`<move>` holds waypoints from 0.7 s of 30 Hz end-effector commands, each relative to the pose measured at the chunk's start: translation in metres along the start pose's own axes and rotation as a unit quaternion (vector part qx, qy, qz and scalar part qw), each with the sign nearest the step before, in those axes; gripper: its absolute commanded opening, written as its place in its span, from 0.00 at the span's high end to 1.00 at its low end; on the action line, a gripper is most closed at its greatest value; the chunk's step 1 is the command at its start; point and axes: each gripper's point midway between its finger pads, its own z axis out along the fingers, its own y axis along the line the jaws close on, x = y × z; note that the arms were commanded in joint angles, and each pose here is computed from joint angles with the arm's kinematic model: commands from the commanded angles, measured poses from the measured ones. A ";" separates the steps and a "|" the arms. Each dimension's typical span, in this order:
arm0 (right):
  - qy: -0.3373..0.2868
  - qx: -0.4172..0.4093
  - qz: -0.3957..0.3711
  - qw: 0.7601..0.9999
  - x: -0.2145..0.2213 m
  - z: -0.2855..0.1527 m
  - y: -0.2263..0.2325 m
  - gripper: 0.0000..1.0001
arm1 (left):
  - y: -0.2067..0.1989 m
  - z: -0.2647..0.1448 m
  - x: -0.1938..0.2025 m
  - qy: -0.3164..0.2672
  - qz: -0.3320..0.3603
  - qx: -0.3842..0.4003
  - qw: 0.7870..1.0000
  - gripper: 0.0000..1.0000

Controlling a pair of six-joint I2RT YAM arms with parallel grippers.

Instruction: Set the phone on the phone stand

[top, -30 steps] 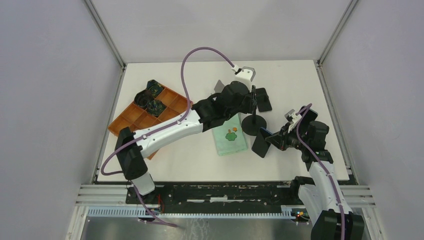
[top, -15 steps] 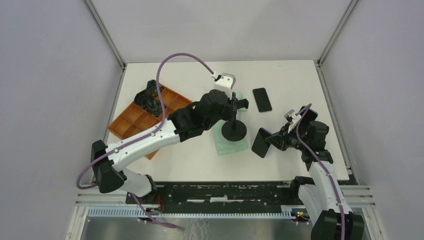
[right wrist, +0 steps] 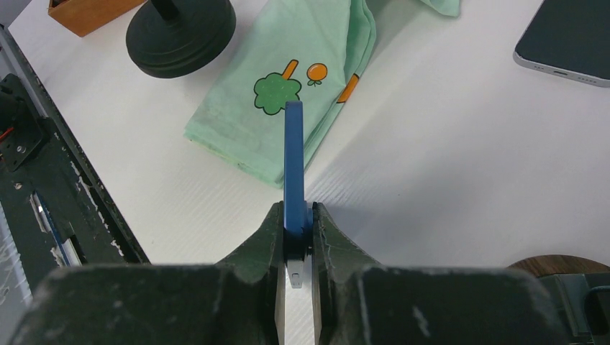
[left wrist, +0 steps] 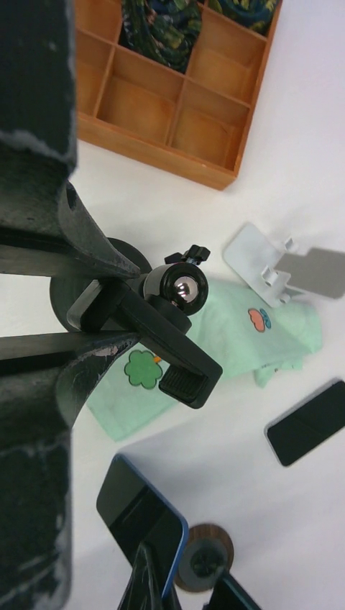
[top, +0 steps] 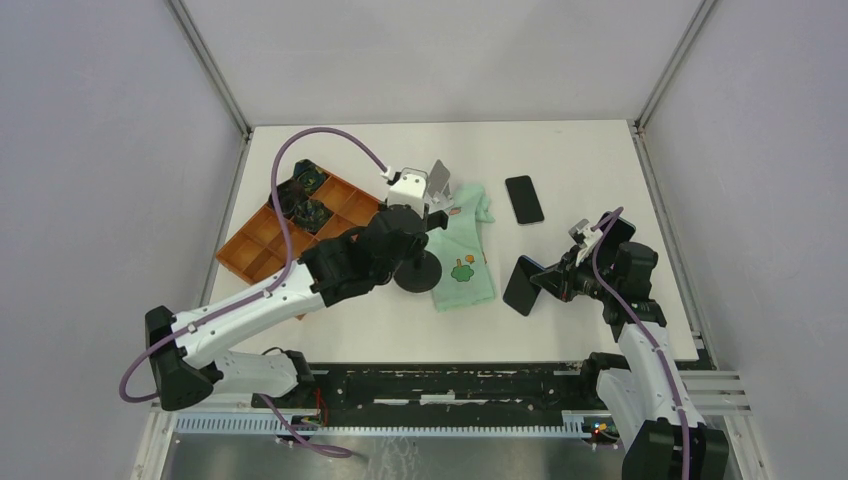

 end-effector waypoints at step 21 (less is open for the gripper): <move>-0.027 -0.009 -0.043 0.999 -0.028 -0.001 0.001 1.00 | 0.053 -0.008 0.007 -0.045 -0.074 -0.072 0.994 0.98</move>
